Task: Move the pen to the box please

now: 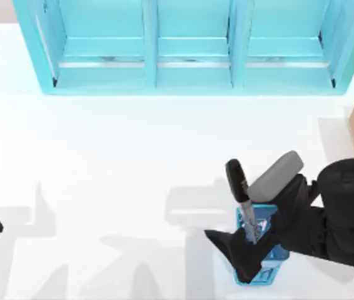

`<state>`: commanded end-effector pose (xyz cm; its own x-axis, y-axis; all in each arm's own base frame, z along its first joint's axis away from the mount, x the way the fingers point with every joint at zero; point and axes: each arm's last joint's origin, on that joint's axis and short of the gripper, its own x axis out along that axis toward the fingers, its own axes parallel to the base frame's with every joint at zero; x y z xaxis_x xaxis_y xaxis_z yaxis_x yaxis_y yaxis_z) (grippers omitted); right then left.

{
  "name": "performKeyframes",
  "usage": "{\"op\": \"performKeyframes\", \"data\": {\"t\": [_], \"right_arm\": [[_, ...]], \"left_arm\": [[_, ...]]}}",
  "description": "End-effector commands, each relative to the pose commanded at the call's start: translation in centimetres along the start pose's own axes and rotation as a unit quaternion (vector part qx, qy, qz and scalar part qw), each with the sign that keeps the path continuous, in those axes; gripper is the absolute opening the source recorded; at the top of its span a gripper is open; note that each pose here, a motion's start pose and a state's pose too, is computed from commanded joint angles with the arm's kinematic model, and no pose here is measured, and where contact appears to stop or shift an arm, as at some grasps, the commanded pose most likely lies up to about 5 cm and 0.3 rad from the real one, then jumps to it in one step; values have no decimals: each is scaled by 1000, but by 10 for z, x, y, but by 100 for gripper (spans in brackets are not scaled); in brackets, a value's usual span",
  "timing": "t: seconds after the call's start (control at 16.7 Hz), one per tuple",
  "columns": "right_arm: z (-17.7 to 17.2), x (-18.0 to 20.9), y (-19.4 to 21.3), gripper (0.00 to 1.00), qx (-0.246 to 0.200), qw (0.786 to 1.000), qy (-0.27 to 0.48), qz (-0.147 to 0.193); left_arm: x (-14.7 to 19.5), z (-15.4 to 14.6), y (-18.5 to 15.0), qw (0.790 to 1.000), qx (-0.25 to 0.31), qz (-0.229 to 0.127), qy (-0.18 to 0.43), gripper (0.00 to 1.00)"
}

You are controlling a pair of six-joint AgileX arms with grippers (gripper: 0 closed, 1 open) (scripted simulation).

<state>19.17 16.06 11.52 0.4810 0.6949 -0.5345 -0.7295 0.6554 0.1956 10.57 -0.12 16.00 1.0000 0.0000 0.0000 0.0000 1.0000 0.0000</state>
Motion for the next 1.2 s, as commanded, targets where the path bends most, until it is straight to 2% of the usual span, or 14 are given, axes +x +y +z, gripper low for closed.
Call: {"op": "performKeyframes", "data": {"t": [0.48,1.2], "right_arm": [[0,0,0,2,0,1000,0,0],[6,-1,-3,0,-1,1000,1,6]], "left_arm": [[0,0,0,1000,0,0,0,100],[0,0,0,1000,0,0,0,100]]}}
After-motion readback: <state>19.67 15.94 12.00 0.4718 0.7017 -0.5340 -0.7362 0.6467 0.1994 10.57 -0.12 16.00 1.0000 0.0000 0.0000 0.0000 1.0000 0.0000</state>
